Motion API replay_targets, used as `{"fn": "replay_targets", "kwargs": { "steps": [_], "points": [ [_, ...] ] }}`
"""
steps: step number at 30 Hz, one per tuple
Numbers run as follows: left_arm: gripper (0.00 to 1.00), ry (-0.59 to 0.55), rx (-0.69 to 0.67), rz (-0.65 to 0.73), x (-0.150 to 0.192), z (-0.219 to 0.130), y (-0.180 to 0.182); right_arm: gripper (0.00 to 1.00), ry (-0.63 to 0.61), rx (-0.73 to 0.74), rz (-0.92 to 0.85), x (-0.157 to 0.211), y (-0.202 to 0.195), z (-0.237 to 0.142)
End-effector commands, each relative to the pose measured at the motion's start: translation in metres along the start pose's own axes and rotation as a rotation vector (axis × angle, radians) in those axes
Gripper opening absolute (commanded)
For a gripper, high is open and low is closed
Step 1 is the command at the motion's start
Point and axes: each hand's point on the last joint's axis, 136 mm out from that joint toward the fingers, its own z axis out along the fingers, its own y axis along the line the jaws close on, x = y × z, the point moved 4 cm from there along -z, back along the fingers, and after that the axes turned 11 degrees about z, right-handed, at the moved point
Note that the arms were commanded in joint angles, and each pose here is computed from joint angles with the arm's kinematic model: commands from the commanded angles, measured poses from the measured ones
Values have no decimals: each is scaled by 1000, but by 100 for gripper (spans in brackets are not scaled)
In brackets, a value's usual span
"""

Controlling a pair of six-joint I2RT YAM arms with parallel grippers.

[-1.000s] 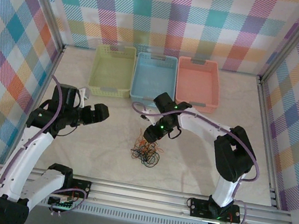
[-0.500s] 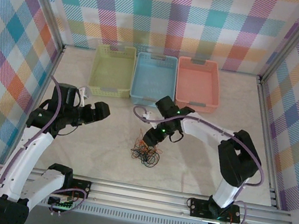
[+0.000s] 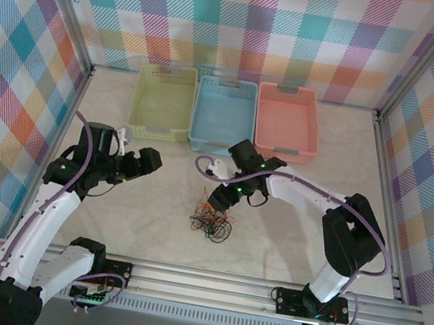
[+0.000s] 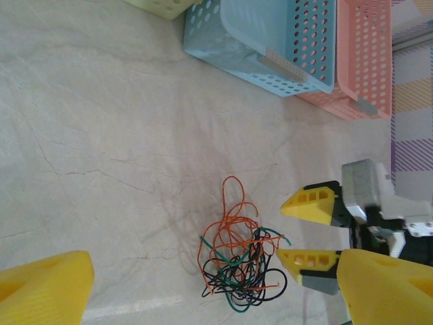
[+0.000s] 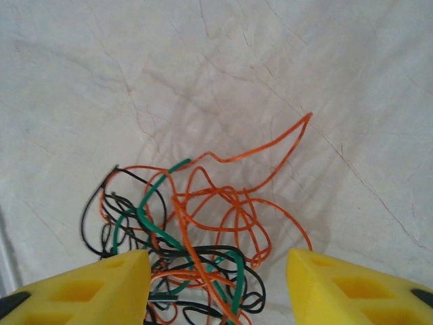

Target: Untangle the cables

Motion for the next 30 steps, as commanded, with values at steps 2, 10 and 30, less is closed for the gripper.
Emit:
{"fn": "replay_targets", "kwargs": {
  "steps": [2, 10, 30],
  "points": [
    [93, 11, 31, -4, 2, 3, -4, 54, 66, 6, -18, 8, -2, 10],
    [93, 14, 31, -6, 3, 5, -3, 44, 73, 24, -12, 8, -5, 13],
    [90, 84, 68, -9, 17, 40, -8, 0, -297, 118, 112, -23, -27, -28]
  ]
}}
